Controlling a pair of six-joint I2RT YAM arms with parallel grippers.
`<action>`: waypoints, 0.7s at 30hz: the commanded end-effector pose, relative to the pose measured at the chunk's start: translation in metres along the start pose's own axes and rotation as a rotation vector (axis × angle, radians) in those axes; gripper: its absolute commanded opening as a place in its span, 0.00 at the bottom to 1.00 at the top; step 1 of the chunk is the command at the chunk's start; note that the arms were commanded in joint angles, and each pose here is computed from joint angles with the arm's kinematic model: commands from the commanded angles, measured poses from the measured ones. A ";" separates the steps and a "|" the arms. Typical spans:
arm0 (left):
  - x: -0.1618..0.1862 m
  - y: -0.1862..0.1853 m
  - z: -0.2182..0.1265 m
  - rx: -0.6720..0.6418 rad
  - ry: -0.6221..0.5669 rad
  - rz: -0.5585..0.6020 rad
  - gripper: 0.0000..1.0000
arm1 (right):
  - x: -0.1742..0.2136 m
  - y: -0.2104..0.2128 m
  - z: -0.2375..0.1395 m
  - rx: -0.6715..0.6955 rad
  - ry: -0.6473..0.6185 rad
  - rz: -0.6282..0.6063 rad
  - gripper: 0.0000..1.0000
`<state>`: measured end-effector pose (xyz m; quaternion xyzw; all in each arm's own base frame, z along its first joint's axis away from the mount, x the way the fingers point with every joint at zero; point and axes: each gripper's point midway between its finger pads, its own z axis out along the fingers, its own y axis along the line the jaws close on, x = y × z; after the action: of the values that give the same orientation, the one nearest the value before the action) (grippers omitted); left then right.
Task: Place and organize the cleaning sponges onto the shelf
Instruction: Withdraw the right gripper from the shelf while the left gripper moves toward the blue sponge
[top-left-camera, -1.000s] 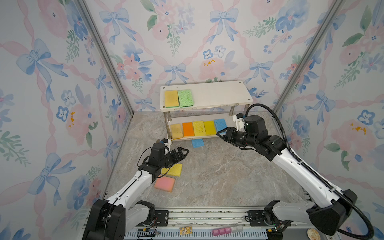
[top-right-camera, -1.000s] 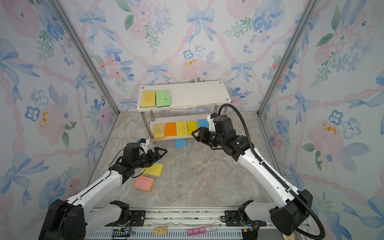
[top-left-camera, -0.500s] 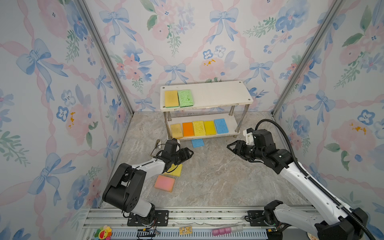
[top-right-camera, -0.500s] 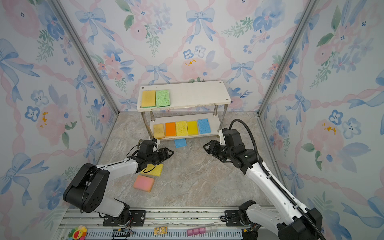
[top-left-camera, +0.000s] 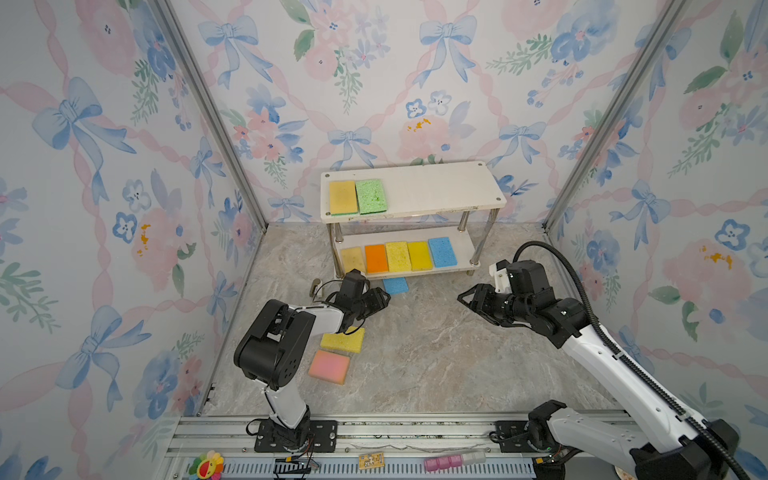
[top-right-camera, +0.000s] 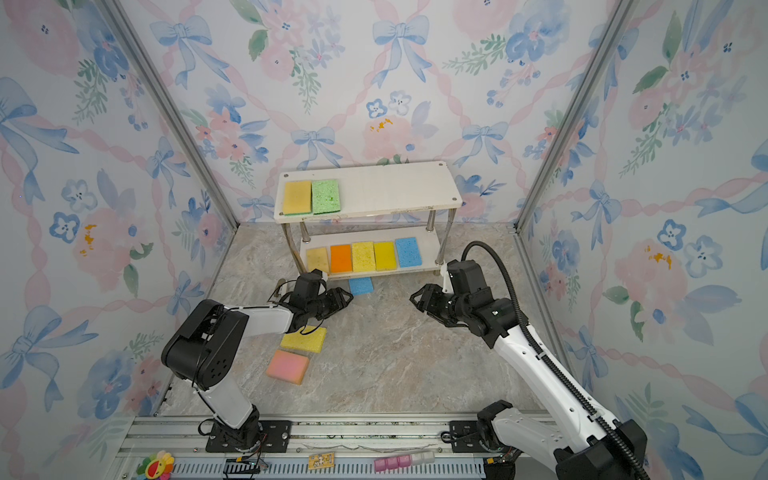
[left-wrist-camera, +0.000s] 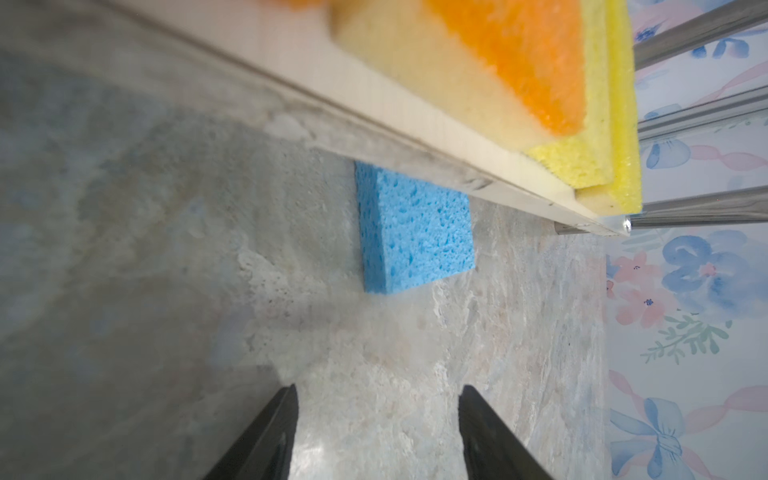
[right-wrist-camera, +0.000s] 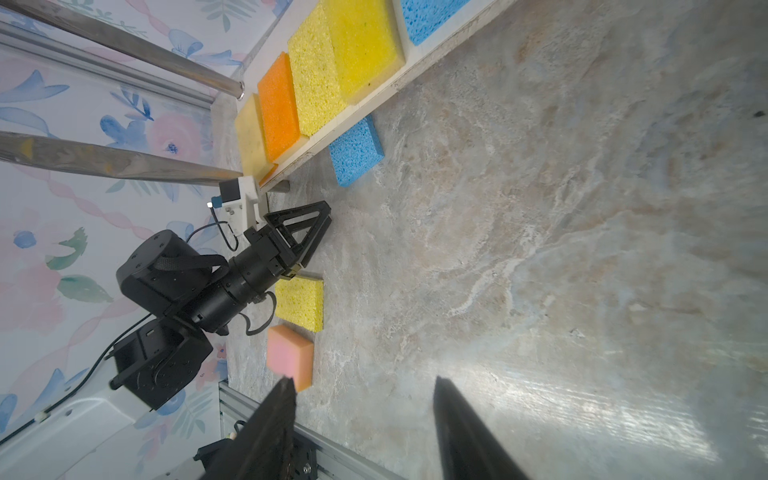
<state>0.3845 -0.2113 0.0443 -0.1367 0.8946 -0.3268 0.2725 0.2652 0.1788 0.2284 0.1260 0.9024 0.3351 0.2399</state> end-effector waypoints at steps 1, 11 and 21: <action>-0.005 -0.001 0.009 -0.016 -0.023 0.017 0.59 | -0.006 0.002 -0.005 0.010 -0.010 -0.003 0.56; -0.008 -0.001 0.031 -0.104 -0.063 0.004 0.51 | -0.009 0.006 -0.001 0.006 -0.007 0.004 0.56; -0.016 0.006 0.040 -0.185 -0.094 -0.004 0.45 | -0.008 0.004 -0.004 0.017 -0.006 0.004 0.57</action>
<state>0.4232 -0.2267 0.0367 -0.1674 0.8956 -0.2695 0.3117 0.2692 0.1806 0.2289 0.1277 0.9049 0.3314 0.2346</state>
